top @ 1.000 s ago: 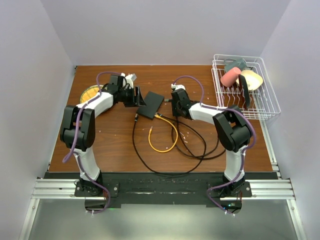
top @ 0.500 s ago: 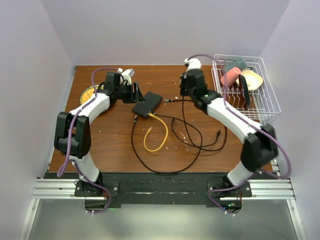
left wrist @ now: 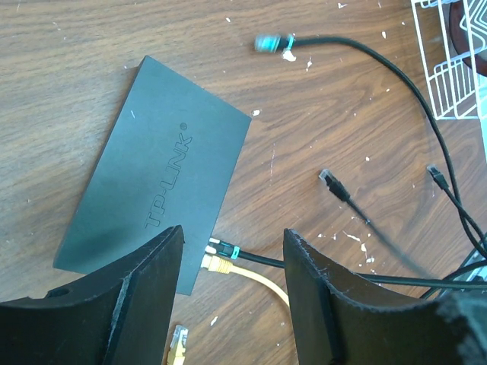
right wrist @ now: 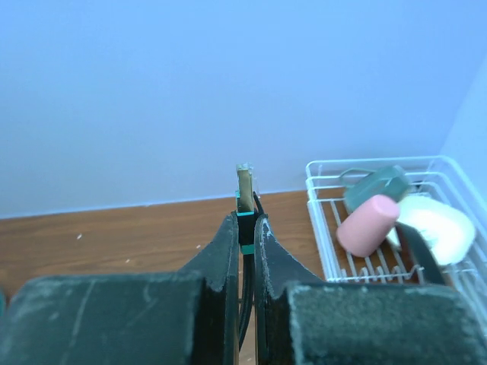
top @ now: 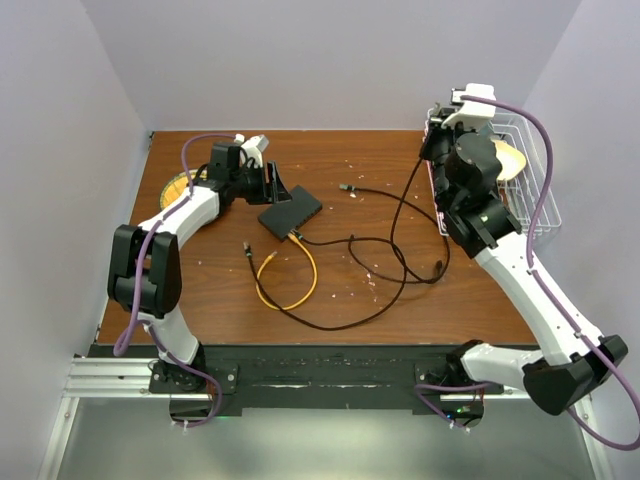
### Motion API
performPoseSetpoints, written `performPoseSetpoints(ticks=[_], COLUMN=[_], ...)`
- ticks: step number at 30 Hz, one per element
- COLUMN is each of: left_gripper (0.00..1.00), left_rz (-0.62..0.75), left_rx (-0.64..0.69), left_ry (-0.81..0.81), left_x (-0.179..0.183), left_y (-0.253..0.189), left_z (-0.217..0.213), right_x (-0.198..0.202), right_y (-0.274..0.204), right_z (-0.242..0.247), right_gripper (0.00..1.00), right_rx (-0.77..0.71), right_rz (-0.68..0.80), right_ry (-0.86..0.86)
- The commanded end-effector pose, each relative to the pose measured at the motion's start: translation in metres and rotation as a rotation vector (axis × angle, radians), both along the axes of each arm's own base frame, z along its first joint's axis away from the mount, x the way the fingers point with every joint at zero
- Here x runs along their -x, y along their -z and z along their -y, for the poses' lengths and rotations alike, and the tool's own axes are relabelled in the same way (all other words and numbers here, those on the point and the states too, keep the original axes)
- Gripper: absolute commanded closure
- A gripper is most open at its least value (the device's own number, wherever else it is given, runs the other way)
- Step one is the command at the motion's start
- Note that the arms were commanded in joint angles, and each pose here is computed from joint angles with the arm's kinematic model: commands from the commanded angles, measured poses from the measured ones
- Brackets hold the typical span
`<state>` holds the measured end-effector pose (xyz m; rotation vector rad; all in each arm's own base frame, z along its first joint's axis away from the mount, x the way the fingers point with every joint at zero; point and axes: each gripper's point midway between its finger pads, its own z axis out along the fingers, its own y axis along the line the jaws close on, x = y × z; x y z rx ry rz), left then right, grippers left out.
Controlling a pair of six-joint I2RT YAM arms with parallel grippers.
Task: Insert the plug into the switch port
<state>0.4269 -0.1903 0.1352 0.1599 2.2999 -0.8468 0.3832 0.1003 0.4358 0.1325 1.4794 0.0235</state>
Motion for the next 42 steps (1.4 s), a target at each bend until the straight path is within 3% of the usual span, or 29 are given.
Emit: performPoseSetpoints(ticks=[1, 11, 16, 22, 31, 34, 42], left_gripper=[0.4, 0.4, 0.4, 0.4, 0.41, 0.41, 0.42], left_rz=[0.083, 0.083, 0.092, 0.101, 0.104, 0.114, 0.11], left_rx=[0.027, 0.029, 0.04, 0.074, 0.207, 0.281, 0.443], left_ry=[0.004, 0.011, 0.026, 0.041, 0.106, 0.149, 0.281], left_x=[0.0, 0.001, 0.001, 0.002, 0.011, 0.015, 0.029], left_y=[-0.03, -0.031, -0.036, -0.043, -0.063, -0.074, -0.093], left_z=[0.004, 0.006, 0.009, 0.014, 0.034, 0.048, 0.1], right_x=[0.024, 0.084, 0.081, 0.03, 0.001, 0.002, 0.0], right_y=[-0.06, -0.14, -0.145, -0.079, 0.116, 0.18, 0.223], right_z=[0.035, 0.07, 0.057, -0.018, -0.138, -0.151, -0.176], right_gripper=[1.0, 1.0, 1.0, 1.0, 1.0, 1.0, 1.0], right_rx=[0.011, -0.093, -0.033, 0.079, 0.108, 0.106, 0.107], right_rz=[0.15, 0.425, 0.429, 0.215, -0.226, -0.369, -0.444], right_ry=[0.122, 0.161, 0.093, -0.193, -0.729, -0.793, -0.848])
